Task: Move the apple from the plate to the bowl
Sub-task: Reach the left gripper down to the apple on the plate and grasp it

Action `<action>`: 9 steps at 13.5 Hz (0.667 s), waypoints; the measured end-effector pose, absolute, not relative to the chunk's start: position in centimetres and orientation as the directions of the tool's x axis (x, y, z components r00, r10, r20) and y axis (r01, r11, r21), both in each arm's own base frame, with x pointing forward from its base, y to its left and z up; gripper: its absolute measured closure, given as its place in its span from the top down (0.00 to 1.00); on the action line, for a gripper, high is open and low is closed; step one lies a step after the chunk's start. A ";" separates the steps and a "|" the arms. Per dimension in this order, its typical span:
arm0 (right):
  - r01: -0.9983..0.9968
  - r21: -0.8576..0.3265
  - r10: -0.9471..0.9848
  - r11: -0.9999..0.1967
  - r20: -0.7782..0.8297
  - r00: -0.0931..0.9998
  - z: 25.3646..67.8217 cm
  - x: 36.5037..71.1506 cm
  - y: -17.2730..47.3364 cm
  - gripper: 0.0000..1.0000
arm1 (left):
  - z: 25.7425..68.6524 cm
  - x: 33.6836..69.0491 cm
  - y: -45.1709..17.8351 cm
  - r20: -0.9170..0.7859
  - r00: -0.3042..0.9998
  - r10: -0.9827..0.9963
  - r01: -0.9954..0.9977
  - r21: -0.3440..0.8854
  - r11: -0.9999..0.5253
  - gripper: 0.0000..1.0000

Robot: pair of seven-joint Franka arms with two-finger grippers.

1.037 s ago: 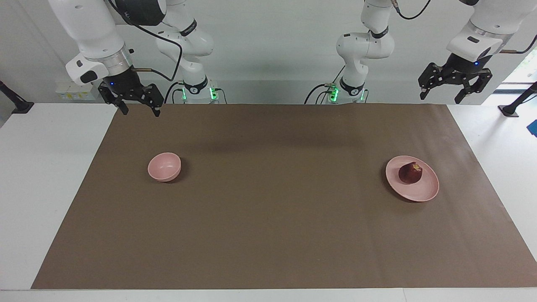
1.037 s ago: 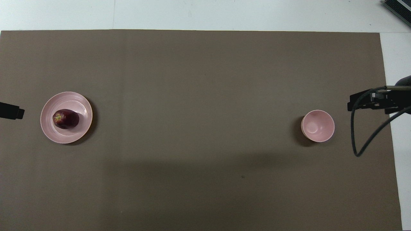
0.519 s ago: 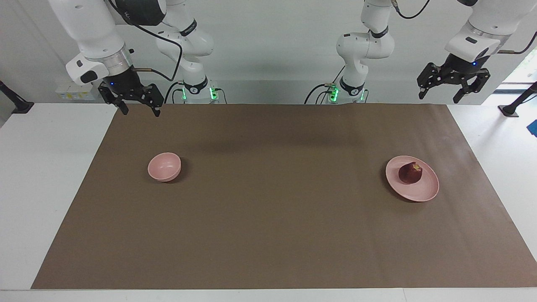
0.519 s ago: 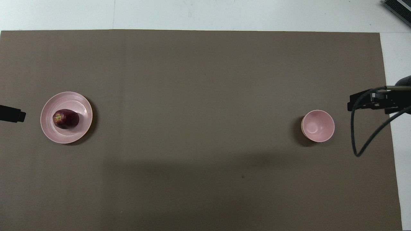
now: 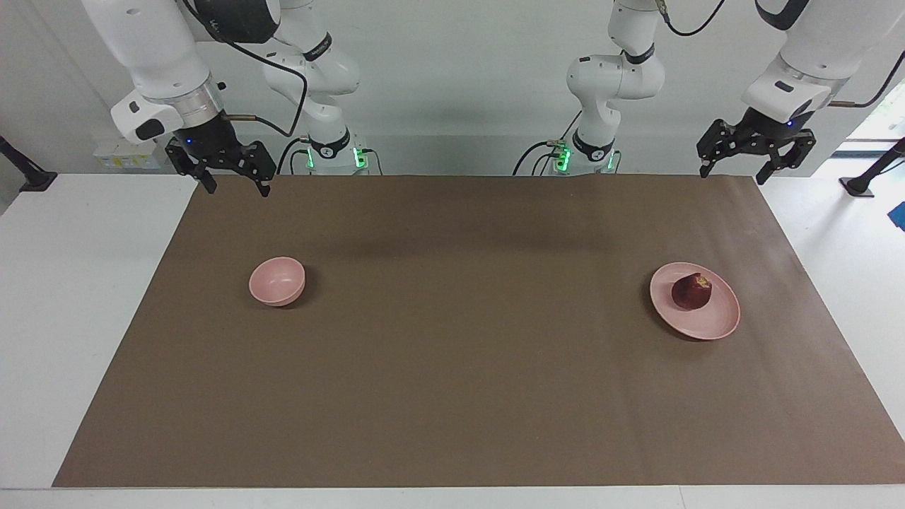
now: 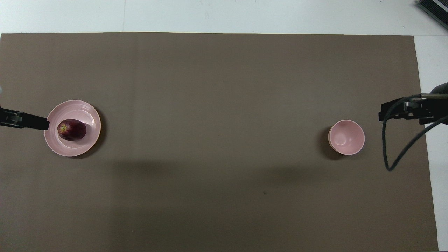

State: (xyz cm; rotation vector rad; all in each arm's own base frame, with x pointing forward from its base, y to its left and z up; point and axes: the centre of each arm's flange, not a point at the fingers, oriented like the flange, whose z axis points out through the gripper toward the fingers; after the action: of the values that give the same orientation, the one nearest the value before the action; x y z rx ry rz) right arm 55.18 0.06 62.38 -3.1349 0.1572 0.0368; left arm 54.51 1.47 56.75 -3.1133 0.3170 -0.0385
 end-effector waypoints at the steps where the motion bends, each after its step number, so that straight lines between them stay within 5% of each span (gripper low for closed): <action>1: -0.100 -0.001 -0.100 -0.995 -0.024 0.995 62.4 55.2 0.1 1.00 | 54.9 54.6 2.3 0.031 0.982 -0.188 -0.187 -0.016 -0.982 1.00; 9: -0.101 -0.001 -0.101 -0.995 -0.024 0.995 62.4 55.2 0.0 1.00 | 41.0 56.5 5.2 0.046 0.988 -0.146 -0.144 -0.030 -0.989 1.00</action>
State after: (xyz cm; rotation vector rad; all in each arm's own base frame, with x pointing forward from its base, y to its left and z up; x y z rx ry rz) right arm 55.17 0.02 62.38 -3.1349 0.1585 0.0371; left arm 56.49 5.23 40.99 -3.1059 0.2264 -0.0744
